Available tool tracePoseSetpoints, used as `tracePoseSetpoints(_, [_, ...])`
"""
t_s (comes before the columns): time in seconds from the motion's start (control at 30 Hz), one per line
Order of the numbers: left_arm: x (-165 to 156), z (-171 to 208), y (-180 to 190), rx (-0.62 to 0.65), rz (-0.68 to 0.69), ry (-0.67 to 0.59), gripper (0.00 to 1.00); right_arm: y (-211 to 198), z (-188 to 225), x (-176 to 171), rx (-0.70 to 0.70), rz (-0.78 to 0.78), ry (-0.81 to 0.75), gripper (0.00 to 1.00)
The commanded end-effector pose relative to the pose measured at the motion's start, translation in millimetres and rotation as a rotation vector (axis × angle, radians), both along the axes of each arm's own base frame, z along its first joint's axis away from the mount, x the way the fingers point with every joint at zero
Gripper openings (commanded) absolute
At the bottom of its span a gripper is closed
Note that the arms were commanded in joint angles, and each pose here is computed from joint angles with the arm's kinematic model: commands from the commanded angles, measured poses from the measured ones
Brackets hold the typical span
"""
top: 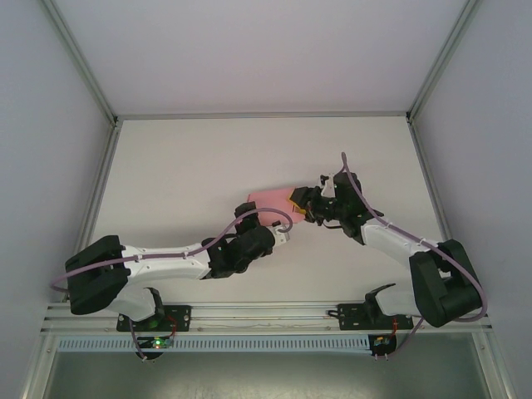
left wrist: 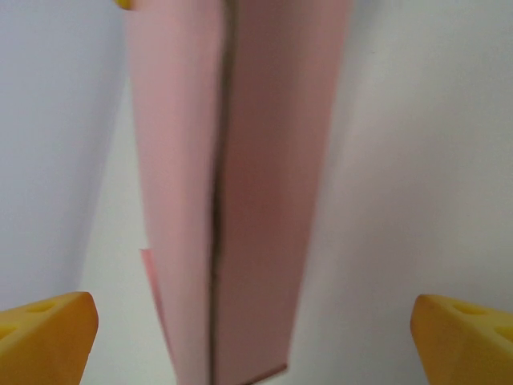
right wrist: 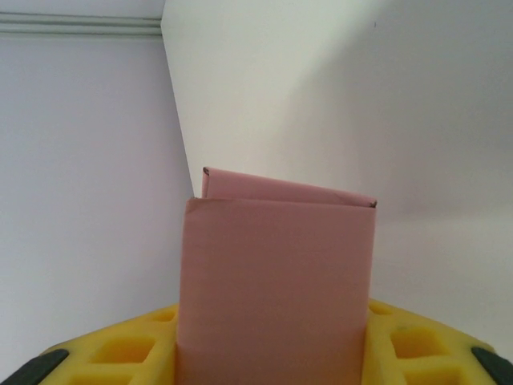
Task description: Assemble paper box
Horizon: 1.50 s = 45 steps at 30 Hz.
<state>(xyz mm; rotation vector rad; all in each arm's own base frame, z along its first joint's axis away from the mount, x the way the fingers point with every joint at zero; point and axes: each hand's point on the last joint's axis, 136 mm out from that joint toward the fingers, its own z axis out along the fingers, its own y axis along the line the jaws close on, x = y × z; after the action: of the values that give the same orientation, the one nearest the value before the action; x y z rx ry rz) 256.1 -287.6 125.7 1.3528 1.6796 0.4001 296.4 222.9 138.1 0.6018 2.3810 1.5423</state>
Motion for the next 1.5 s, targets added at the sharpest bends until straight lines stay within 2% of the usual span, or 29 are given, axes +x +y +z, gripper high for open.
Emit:
tracePoseSetpoints(0.0, [9,22,0,-0.023,0.024,-0.097,1.0,4,17,-6,0.07,0.021,0.042,0.35])
tracePoseSetpoints(0.17, [8,19,-3,-0.011,0.003,-0.097,1.0,8,21,-15,0.13,0.047,0.111,0.35])
tracePoseSetpoints(0.3, [8,23,-7,-0.025,-0.011,-0.1,0.94,11,20,-19,0.153,0.063,0.138,0.35])
tracePoseSetpoints(0.37, [8,25,-8,-0.034,-0.015,-0.101,0.89,11,16,-19,0.151,0.063,0.147,0.35])
tracePoseSetpoints(0.67, [7,26,-14,-0.041,-0.031,-0.089,0.56,15,8,-22,0.156,0.092,0.172,0.41])
tracePoseSetpoints(0.77, [5,25,-16,-0.04,-0.048,-0.07,0.49,15,7,-22,0.153,0.092,0.167,0.48])
tracePoseSetpoints(0.9, [0,27,-15,-0.048,-0.065,-0.05,0.46,14,8,-24,0.149,0.091,0.159,0.52])
tracePoseSetpoints(0.93, [-1,27,-15,-0.057,-0.073,-0.041,0.45,13,9,-24,0.149,0.088,0.155,0.55])
tracePoseSetpoints(1.0, [-6,27,-17,-0.075,-0.099,-0.015,0.45,12,11,-24,0.147,0.087,0.141,0.79])
tracePoseSetpoints(1.03, [-8,27,-16,-0.084,-0.103,-0.005,0.45,11,13,-24,0.147,0.083,0.131,0.98])
tracePoseSetpoints(1.2, [-16,21,-8,-0.119,-0.123,0.125,0.44,-1,18,-22,0.065,0.065,0.082,0.99])
tracePoseSetpoints(1.33, [-25,8,3,-0.101,-0.132,0.291,0.43,-17,36,-13,-0.024,0.003,-0.059,0.99])
tracePoseSetpoints(1.47, [-28,0,10,-0.065,-0.114,0.394,0.4,-32,55,-8,-0.12,-0.036,-0.193,0.99])
